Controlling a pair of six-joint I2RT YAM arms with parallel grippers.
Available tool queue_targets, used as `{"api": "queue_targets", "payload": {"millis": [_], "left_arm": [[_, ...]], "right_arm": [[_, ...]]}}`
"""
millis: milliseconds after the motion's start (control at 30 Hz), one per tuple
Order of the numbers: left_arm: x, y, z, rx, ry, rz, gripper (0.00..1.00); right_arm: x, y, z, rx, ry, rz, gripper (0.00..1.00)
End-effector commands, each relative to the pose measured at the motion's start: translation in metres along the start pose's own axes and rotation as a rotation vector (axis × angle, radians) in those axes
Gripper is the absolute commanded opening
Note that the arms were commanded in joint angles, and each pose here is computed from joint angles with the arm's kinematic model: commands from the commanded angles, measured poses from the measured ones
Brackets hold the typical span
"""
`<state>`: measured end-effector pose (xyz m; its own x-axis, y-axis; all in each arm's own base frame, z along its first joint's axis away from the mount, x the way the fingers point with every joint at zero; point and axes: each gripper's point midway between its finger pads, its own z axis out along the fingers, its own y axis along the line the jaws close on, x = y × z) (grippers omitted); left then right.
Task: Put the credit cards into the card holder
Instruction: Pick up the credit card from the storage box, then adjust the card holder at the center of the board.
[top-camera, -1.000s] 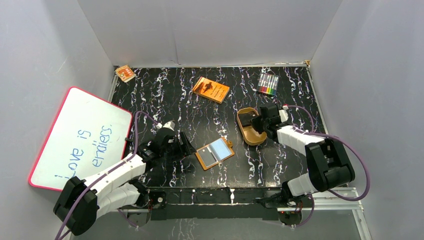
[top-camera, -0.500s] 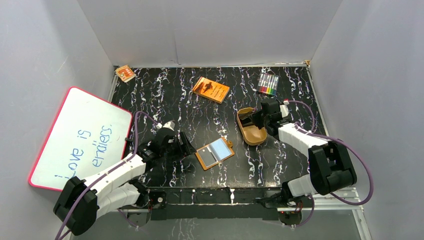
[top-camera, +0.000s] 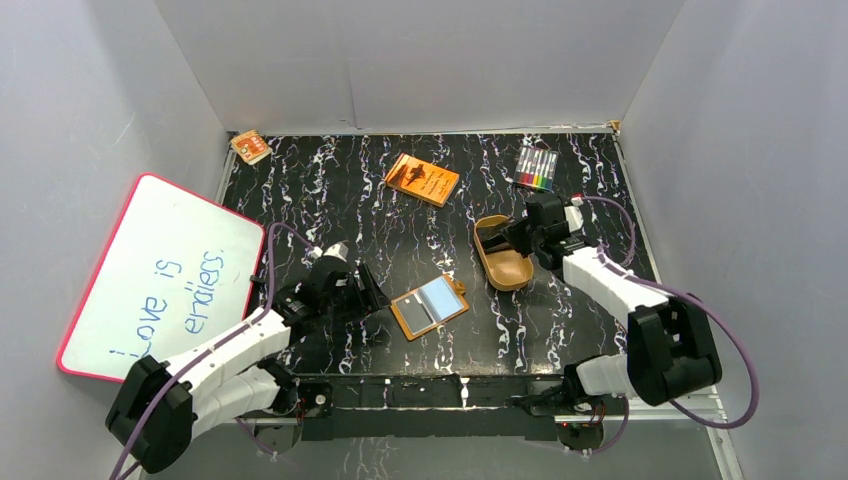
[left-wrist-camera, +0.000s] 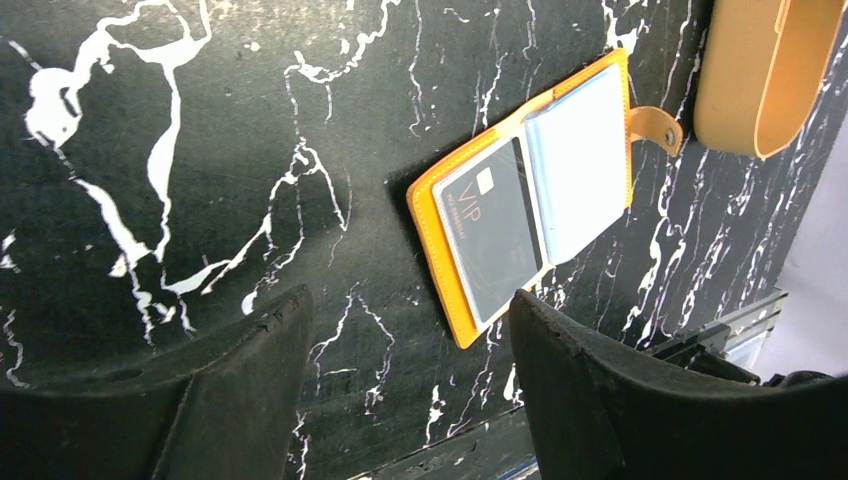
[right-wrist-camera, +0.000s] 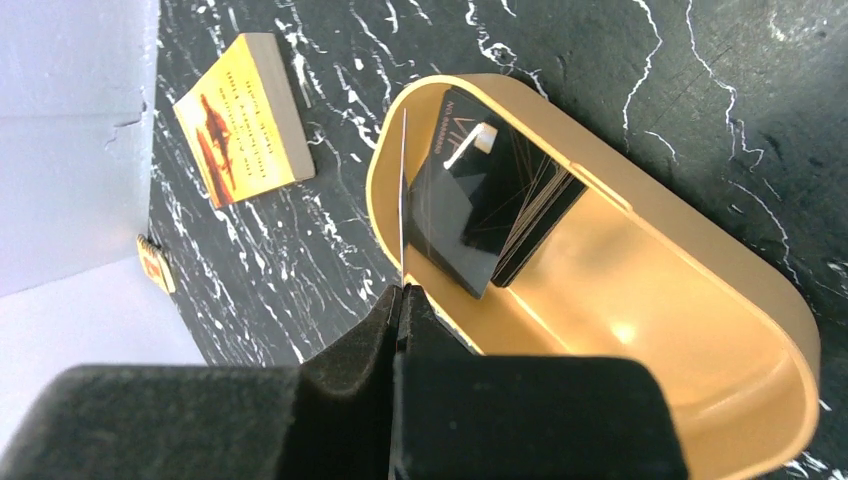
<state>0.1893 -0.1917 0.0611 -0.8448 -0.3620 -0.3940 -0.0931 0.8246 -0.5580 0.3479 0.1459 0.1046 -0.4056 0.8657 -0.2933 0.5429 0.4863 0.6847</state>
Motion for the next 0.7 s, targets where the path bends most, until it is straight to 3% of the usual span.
{"api": "queue_targets", "payload": {"millis": [0,167,367,667], "left_arm": [[-0.019,-0.005,-0.013,-0.013,-0.075,0.011,0.68],[-0.039,-0.012,-0.029,-0.020,-0.157,0.014,0.68],[-0.072,-0.037,-0.057,0.044,-0.287,0.034,0.70],[-0.110,-0.126,-0.116,0.418,-0.451,0.151,0.74]], "right_arm": [[-0.023,0.038,-0.037,-0.125,-0.068,-0.111,0.00],[-0.022,0.063,-0.085,-0.286,-0.047,-0.356,0.00],[0.016,0.097,-0.162,-0.640,0.133,-0.722,0.00],[0.067,0.106,-0.253,-1.051,0.437,-0.901,0.00]]}}
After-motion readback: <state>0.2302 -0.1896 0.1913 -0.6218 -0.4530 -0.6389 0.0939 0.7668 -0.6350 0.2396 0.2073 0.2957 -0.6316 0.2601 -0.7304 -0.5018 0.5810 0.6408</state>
